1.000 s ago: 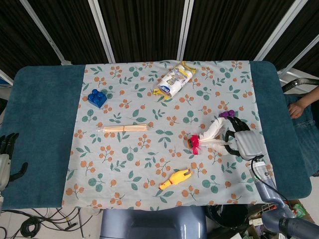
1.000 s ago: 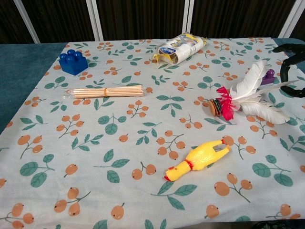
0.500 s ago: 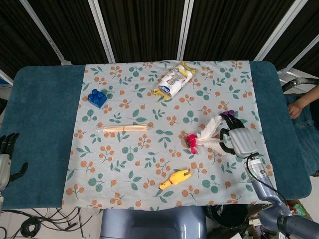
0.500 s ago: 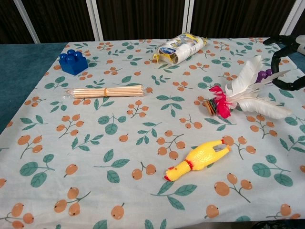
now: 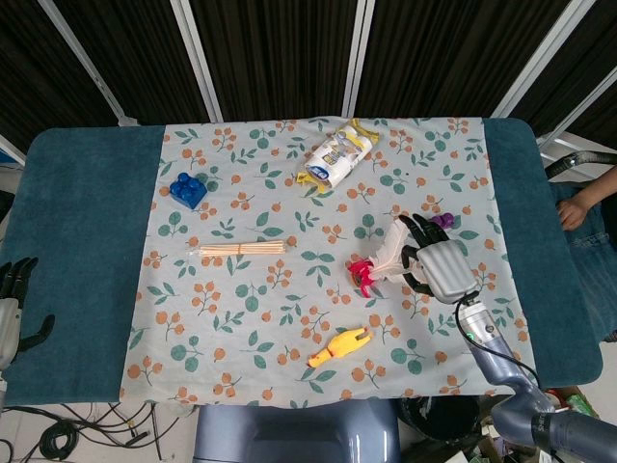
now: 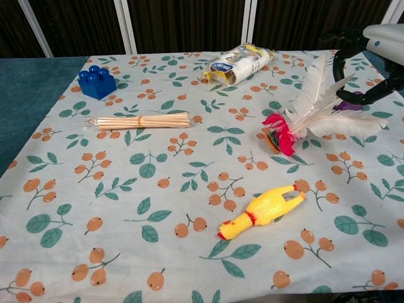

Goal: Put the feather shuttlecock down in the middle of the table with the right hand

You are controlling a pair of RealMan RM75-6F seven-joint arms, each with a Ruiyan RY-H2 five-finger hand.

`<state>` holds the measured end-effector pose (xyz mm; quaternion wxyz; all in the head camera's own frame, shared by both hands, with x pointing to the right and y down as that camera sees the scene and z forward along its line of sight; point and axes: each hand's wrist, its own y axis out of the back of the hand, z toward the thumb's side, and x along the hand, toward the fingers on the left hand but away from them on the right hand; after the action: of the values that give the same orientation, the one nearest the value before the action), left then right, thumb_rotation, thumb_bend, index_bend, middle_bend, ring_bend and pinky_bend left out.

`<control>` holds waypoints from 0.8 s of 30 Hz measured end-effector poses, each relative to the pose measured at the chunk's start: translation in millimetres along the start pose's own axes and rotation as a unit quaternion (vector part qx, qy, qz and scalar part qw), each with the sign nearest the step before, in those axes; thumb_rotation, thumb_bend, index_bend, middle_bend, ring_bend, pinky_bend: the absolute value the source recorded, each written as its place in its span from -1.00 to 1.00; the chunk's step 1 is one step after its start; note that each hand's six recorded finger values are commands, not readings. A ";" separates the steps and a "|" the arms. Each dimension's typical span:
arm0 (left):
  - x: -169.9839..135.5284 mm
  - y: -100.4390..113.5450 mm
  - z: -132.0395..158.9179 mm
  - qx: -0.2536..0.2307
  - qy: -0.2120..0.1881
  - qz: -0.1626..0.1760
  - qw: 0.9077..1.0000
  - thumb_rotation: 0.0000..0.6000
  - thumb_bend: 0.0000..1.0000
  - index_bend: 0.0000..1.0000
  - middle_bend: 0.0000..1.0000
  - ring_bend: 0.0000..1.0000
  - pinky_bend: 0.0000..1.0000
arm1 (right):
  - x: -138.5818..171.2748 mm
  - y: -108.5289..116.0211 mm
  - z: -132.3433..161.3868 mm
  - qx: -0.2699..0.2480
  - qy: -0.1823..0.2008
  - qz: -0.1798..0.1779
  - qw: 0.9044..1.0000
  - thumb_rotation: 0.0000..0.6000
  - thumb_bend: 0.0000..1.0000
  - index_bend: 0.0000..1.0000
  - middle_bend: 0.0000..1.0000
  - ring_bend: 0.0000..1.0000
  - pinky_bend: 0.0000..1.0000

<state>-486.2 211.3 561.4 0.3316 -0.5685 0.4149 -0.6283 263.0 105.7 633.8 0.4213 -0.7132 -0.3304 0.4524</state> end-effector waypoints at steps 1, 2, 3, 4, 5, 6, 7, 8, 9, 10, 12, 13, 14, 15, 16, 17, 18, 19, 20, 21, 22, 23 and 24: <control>0.0 0.0 0.1 0.000 0.000 0.000 1.000 1.00 -0.34 -0.95 -0.89 -0.98 -0.90 | -1.1 0.7 3.6 0.002 0.004 0.001 1.000 1.00 -0.29 0.31 -0.90 -0.91 -0.75; 0.0 0.0 0.0 0.000 0.000 0.000 1.000 1.00 -0.34 -0.95 -0.89 -0.98 -0.90 | -2.6 1.4 8.7 0.005 0.010 0.002 1.000 1.00 -0.29 0.31 -0.90 -0.91 -0.75; 0.0 0.0 -0.1 0.000 0.000 0.000 1.000 1.00 -0.34 -0.95 -0.89 -0.98 -0.90 | -4.0 2.0 12.6 0.007 0.014 0.002 1.000 1.00 -0.29 0.31 -0.90 -0.91 -0.75; 0.0 0.0 -0.2 0.000 0.000 0.000 1.000 1.00 -0.35 -0.95 -0.89 -0.98 -0.90 | -5.3 2.4 16.5 0.009 0.018 0.003 1.000 1.00 -0.29 0.31 -0.90 -0.91 -0.75; 0.1 0.2 -0.3 -0.001 0.001 0.000 1.000 1.00 -0.34 -0.95 -0.89 -0.98 -0.90 | -7.0 3.1 21.5 0.011 0.023 0.003 1.000 1.00 -0.29 0.31 -0.90 -0.91 -0.75; 0.1 0.2 -0.4 -0.001 0.001 0.000 1.000 1.00 -0.34 -0.95 -0.89 -0.98 -0.90 | -8.2 3.6 25.3 0.013 0.027 0.004 1.000 1.00 -0.29 0.31 -0.90 -0.91 -0.75; 0.1 0.1 -0.6 -0.001 0.001 0.000 1.000 1.00 -0.34 -0.95 -0.89 -0.98 -0.90 | -9.4 4.1 29.2 0.014 0.031 0.004 0.999 1.00 -0.29 0.31 -0.90 -0.91 -0.75; 0.1 0.1 -0.9 -0.001 0.001 -0.001 1.000 1.00 -0.34 -0.95 -0.89 -0.98 -0.90 | -10.7 4.9 34.5 0.016 0.036 0.005 0.999 1.00 -0.29 0.31 -0.90 -0.91 -0.75; 0.2 0.1 -1.1 -0.001 0.001 -0.001 1.000 1.00 -0.34 -0.95 -0.89 -0.98 -0.90 | -11.5 5.4 38.5 0.018 0.040 0.005 0.999 1.00 -0.29 0.31 -0.90 -0.91 -0.75; 0.3 0.1 -1.2 0.000 0.001 -0.001 1.000 1.00 -0.34 -0.95 -0.89 -0.98 -0.90 | -12.1 5.9 42.4 0.019 0.043 0.005 0.999 1.00 -0.29 0.31 -0.90 -0.91 -0.75; 0.8 0.6 -0.9 0.002 -0.001 -0.001 1.000 1.00 -0.34 -0.95 -0.89 -0.98 -0.90 | -13.1 6.5 50.3 0.025 0.051 0.006 0.998 1.00 -0.29 0.31 -0.90 -0.91 -0.75; 1.0 1.0 -0.6 0.003 -0.003 0.000 1.000 1.00 -0.34 -0.95 -0.89 -0.98 -0.90 | -13.4 6.3 53.2 0.028 0.054 0.006 0.998 1.00 -0.29 0.29 -0.90 -0.91 -0.75; 1.1 1.4 -0.3 0.004 -0.005 0.001 1.000 1.00 -0.34 -0.95 -0.89 -0.98 -0.90 | -13.6 5.8 57.2 0.031 0.058 0.007 0.998 1.00 -0.29 0.26 -0.90 -0.91 -0.75; 1.1 1.5 -0.2 0.004 -0.006 0.001 1.000 1.00 -0.34 -0.95 -0.89 -0.98 -0.90 | -13.6 5.2 60.4 0.033 0.061 0.008 0.998 1.00 -0.29 0.18 -0.90 -0.91 -0.75; 1.0 1.4 -0.3 0.004 -0.006 0.001 1.000 1.00 -0.34 -0.95 -0.89 -0.98 -0.90 | -13.7 4.3 63.3 0.034 0.063 0.010 0.997 1.00 -0.29 0.04 -0.90 -0.91 -0.75; 1.0 1.4 -0.6 0.004 -0.006 0.001 1.000 1.00 -0.34 -0.95 -0.89 -0.98 -0.90 | -13.7 3.2 66.9 0.036 0.066 0.011 0.997 1.00 -0.29 -0.08 -0.90 -0.91 -0.75; 1.0 1.4 -0.7 0.004 -0.006 0.001 1.000 1.00 -0.34 -0.95 -0.89 -0.98 -0.90 | -13.7 2.5 69.5 0.037 0.068 0.012 0.997 1.00 -0.29 -0.24 -0.90 -0.91 -0.75; 1.1 1.4 -0.8 0.003 -0.006 0.001 1.000 1.00 -0.34 -0.95 -0.89 -0.98 -0.90 | -13.8 1.8 72.1 0.038 0.070 0.013 0.997 1.00 -0.30 -0.44 -0.90 -0.91 -0.75; 1.2 1.4 -0.8 0.004 -0.006 0.001 1.000 1.00 -0.34 -0.95 -0.89 -0.98 -0.90 | -13.9 1.2 75.4 0.038 0.072 0.014 0.997 1.00 -0.32 -0.56 -0.90 -0.91 -0.75; 1.3 1.3 -0.9 0.004 -0.006 0.001 1.000 1.00 -0.34 -0.95 -0.89 -0.98 -0.90 | -14.0 1.1 77.4 0.038 0.073 0.014 0.997 1.00 -0.34 -0.72 -0.90 -0.91 -0.75; 1.3 1.3 -1.0 0.004 -0.006 0.001 1.000 1.00 -0.34 -0.95 -0.89 -0.98 -0.90 | -14.3 1.4 79.2 0.038 0.073 0.013 0.996 1.00 -0.35 -0.82 -0.90 -0.91 -0.75; 1.3 1.2 -1.1 0.004 -0.006 0.000 1.000 1.00 -0.34 -0.95 -0.89 -0.98 -0.90 | -14.6 2.4 81.5 0.037 0.074 0.011 0.997 1.00 -0.37 -0.91 -0.90 -0.92 -0.75; 1.4 1.1 -1.2 0.004 -0.006 0.000 1.000 1.00 -0.34 -0.95 -0.89 -0.98 -0.90 | -14.8 3.2 83.2 0.034 0.074 0.010 0.997 1.00 -0.39 -0.95 -0.90 -0.92 -0.75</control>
<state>-487.6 209.8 561.0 0.3362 -0.5708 0.4106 -0.6265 181.0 116.9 616.8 0.4641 -0.7331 -0.2757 0.4137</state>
